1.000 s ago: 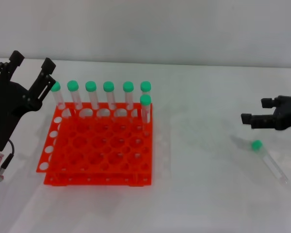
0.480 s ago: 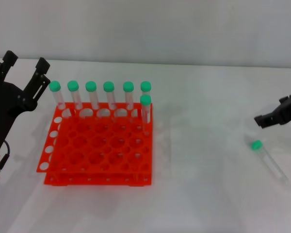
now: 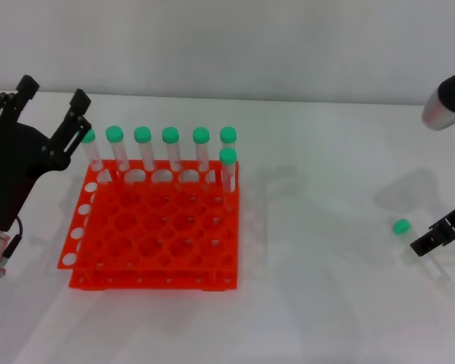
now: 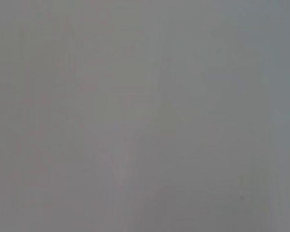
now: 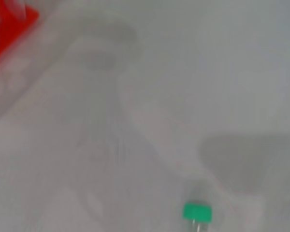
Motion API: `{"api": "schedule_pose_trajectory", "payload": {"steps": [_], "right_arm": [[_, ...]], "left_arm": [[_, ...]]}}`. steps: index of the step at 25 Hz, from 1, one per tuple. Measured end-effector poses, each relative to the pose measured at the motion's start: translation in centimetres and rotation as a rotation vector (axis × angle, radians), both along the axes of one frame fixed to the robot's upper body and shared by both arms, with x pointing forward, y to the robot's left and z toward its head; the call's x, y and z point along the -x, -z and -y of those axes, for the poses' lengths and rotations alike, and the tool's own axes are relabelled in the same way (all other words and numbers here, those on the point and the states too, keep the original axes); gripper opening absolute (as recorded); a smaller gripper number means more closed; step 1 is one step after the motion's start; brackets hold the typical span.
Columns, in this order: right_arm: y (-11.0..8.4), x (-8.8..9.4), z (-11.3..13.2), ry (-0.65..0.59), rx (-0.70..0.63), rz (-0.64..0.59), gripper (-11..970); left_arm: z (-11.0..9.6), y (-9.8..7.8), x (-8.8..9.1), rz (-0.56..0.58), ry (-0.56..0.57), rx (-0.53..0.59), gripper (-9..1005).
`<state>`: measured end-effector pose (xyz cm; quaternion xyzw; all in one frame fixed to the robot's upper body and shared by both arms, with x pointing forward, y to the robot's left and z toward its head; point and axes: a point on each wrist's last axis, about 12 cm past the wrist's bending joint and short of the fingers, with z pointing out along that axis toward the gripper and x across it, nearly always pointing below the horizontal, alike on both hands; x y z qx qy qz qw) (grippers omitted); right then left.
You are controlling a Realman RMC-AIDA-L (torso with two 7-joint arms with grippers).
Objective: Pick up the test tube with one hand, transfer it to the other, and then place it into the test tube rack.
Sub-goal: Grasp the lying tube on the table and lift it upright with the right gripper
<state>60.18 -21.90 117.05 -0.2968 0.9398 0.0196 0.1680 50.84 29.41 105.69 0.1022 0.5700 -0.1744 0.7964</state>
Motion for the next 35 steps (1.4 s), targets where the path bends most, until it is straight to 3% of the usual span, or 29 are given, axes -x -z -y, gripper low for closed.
{"api": "schedule_pose_trajectory", "payload": {"steps": [14, 19, 25, 33, 35], "right_arm": [[1.8, 0.2, -0.4, 0.032, 0.045, -0.085, 838], [2.2, 0.3, -0.4, 0.037, 0.087, -0.088, 679], [2.4, 0.4, -0.2, 0.048, 0.085, -0.092, 645], [3.0, 0.4, -0.1, 0.054, 0.090, -0.127, 465], [3.1, 0.3, -0.2, 0.052, 0.092, -0.138, 461]], "left_arm": [[-0.1, 0.4, -0.4, -0.040, -0.020, -0.009, 799], [0.0, 0.5, -0.9, -0.060, -0.024, -0.018, 799], [0.1, 0.4, -1.1, -0.057, -0.024, -0.035, 800], [0.1, 0.2, -1.2, -0.044, -0.025, -0.035, 800], [0.1, 0.2, -1.2, -0.043, -0.026, -0.036, 800]]}}
